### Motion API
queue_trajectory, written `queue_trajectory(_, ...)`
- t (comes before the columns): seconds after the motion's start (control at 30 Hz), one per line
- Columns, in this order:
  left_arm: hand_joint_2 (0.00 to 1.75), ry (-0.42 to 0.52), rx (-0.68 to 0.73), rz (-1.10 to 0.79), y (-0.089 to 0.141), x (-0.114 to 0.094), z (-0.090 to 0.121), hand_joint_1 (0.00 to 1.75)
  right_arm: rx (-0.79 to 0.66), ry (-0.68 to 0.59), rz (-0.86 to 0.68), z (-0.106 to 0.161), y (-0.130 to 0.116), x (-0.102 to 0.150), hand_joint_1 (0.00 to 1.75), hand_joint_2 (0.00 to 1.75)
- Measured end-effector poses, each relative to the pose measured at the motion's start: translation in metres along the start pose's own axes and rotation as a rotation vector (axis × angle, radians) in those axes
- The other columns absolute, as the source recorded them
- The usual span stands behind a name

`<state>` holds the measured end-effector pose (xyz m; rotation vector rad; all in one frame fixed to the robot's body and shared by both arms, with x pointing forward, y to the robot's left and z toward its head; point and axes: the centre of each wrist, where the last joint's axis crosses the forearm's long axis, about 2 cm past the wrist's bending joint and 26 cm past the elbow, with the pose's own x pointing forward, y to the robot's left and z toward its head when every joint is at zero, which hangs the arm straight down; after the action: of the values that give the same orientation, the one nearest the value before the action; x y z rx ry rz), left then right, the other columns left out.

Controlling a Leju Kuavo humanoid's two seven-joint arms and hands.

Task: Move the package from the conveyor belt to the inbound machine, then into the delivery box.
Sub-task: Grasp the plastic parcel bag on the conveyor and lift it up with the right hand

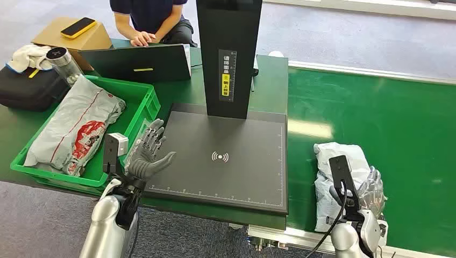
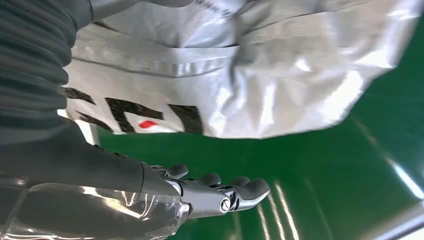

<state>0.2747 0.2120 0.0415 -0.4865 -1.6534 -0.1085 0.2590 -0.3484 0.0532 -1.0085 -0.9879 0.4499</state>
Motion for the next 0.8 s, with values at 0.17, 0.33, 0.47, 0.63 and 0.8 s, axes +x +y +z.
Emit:
queue_trajectory(0.17,1.75,0.001,0.001,0.000,0.000,0.000,0.000,0.00,0.081,0.082,0.047,0.000,0.008,-0.010,0.00,1.75)
queue_trajectory(0.33,1.75,0.002,0.002,0.002,-0.001,0.000,-0.001,0.00,0.182,0.152,0.105,0.000,0.019,-0.020,0.00,1.75)
queue_trajectory(0.47,1.75,0.002,0.004,0.003,-0.001,0.000,-0.001,0.00,0.229,0.172,0.123,-0.003,0.024,-0.022,0.00,1.75)
queue_trajectory(0.63,1.75,0.002,0.004,0.004,-0.002,0.000,-0.001,0.00,0.244,0.176,0.125,-0.006,0.026,-0.021,0.00,1.75)
queue_trajectory(0.8,1.75,0.002,0.005,0.004,-0.002,0.000,-0.001,0.00,0.261,0.180,0.128,-0.008,0.028,-0.020,0.38,1.75)
